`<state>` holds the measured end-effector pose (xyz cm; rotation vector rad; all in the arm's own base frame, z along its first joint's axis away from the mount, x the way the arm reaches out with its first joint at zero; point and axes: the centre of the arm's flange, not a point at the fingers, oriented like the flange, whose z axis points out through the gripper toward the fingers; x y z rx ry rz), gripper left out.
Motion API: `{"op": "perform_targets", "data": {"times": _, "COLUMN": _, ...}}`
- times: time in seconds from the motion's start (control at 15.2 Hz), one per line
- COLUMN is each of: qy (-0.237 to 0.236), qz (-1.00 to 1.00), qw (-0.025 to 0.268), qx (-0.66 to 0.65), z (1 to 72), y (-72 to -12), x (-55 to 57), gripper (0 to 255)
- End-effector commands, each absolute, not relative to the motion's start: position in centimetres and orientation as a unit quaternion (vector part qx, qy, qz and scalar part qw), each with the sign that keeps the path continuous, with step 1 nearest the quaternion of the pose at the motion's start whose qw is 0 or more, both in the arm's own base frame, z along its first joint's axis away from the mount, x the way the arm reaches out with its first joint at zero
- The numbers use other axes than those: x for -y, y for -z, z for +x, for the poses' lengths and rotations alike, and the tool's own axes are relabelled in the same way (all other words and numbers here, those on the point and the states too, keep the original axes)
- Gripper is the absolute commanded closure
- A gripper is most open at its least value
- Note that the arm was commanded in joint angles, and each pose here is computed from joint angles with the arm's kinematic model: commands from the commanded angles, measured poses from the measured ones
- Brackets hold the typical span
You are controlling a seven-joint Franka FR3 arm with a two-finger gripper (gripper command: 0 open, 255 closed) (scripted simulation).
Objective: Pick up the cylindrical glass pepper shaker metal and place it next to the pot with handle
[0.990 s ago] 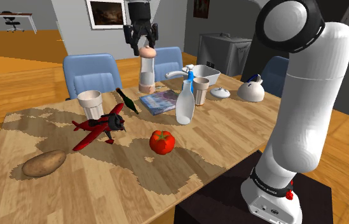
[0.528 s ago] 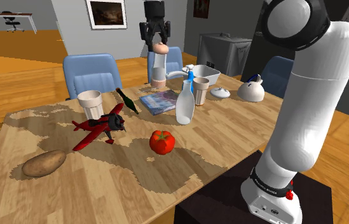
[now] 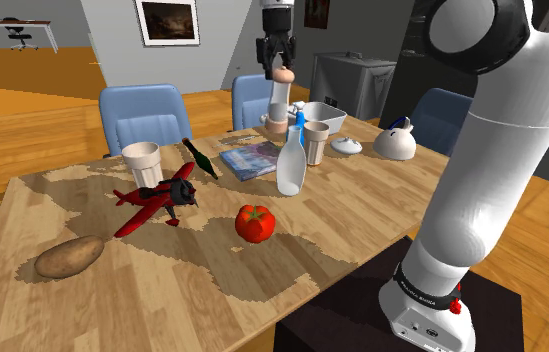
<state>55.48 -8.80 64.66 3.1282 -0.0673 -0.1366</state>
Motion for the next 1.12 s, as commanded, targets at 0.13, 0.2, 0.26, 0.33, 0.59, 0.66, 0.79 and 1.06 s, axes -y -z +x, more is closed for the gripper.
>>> {"op": "perform_targets", "data": {"times": 0.13, "qy": 0.043, "qz": 0.999, "qw": 0.005, "qx": 0.021, "z": 54.3, "y": -64.5, "x": 13.8, "gripper": 255}}
{"op": "perform_targets", "data": {"times": 0.2, "qy": 0.043, "qz": 0.999, "qw": 0.005, "qx": 0.021, "z": 54.0, "y": -64.4, "x": 15.1, "gripper": 255}}
{"op": "perform_targets", "data": {"times": 0.26, "qy": 0.043, "qz": 0.999, "qw": 0.005, "qx": 0.021, "z": 53.8, "y": -64.3, "x": 16.4, "gripper": 255}}
{"op": "perform_targets", "data": {"times": 0.33, "qy": 0.043, "qz": 0.999, "qw": 0.005, "qx": 0.021, "z": 53.5, "y": -64.3, "x": 17.7, "gripper": 255}}
{"op": "perform_targets", "data": {"times": 0.59, "qy": 0.043, "qz": 0.999, "qw": 0.005, "qx": 0.021, "z": 52.5, "y": -64.0, "x": 22.9, "gripper": 255}}
{"op": "perform_targets", "data": {"times": 0.66, "qy": 0.043, "qz": 0.999, "qw": 0.005, "qx": 0.021, "z": 52.3, "y": -63.9, "x": 24.2, "gripper": 255}}
{"op": "perform_targets", "data": {"times": 0.79, "qy": 0.043, "qz": 0.999, "qw": 0.005, "qx": 0.021, "z": 51.8, "y": -63.8, "x": 26.8, "gripper": 255}}
{"op": "perform_targets", "data": {"times": 1.06, "qy": 0.043, "qz": 0.999, "qw": 0.005, "qx": 0.021, "z": 50.8, "y": -63.5, "x": 32.0, "gripper": 255}}
